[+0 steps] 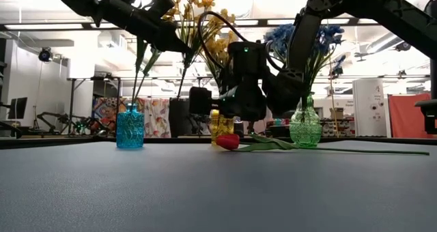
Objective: Sort flowers into vase by color
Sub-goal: Put the yellow flowers into the yellow vase
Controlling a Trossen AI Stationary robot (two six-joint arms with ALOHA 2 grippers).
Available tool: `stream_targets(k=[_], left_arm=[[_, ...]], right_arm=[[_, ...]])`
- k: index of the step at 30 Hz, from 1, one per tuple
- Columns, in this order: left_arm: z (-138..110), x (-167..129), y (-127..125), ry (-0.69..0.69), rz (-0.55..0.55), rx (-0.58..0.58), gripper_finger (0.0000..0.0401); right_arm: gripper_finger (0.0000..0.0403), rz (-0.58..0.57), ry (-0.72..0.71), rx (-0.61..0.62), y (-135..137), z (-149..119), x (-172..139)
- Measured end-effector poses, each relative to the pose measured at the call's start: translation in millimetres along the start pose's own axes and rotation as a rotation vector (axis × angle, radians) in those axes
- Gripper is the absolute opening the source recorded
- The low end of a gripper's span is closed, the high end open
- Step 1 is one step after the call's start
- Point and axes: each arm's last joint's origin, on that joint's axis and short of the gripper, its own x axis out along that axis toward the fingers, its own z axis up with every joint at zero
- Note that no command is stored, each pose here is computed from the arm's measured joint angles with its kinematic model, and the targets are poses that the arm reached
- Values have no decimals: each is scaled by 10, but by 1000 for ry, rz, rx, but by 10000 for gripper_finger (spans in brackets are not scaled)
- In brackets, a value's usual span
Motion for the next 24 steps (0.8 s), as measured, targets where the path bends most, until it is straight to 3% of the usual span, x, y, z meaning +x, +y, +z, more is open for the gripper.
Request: stream_targets(k=[6,24], left_arm=[[-2,1,4,1,2,0,2],[-6,2,8,3,2,0,2]], right_arm=[[322,-31,7,-47,-11,-21,-11],[322,-21,-21,-30,16,139,50]])
